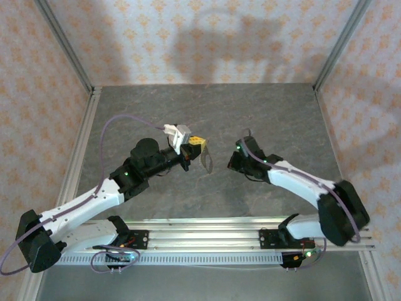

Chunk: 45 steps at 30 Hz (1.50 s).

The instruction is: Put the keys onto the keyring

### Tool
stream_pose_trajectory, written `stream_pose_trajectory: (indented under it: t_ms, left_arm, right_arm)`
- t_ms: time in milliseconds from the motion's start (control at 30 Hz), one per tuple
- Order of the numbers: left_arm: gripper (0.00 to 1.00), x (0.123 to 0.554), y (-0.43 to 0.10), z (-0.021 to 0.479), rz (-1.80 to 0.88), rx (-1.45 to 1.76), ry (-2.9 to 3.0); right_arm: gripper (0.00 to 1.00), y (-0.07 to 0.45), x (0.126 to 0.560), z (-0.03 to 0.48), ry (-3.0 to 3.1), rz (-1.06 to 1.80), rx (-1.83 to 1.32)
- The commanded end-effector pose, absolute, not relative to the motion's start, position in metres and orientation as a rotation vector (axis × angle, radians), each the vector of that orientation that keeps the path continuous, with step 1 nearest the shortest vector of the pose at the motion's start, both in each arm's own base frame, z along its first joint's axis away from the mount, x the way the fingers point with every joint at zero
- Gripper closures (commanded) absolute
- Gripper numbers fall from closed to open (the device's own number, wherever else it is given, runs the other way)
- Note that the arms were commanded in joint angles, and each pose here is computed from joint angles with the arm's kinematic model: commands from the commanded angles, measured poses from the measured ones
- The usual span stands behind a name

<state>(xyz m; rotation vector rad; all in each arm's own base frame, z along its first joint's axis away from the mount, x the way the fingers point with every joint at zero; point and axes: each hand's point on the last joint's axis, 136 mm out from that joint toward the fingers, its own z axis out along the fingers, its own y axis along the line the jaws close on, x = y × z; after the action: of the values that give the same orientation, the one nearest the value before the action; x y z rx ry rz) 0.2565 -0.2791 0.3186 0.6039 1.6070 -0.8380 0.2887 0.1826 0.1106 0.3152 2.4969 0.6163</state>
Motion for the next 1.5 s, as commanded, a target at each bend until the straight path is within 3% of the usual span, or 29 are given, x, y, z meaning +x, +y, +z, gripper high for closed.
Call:
stream_pose_trajectory:
  t_ms: [0,367,633,1467]
  left_arm:
    - [1.0,0.26,-0.28,0.342,-0.844,0.603,1.551]
    - [1.0,0.271,-0.303,0.346,-0.873,0.659,1.558]
    - [1.0,0.273,-0.316,0.356,-0.898,0.704,1.531]
    - [1.0,0.269,-0.33,0.36,-0.95,0.739,1.511]
  right_arm:
    - [1.0,0.175,0.296,0.165,2.327,0.699,0.178]
    - [1.0,0.18,0.258,0.292,1.881,1.026,-0.148]
    - [1.0,0.191,0.224,0.34,1.681,1.165,-0.312]
    - [1.0,0.215,0.228,0.375,1.624,1.338,-0.34]
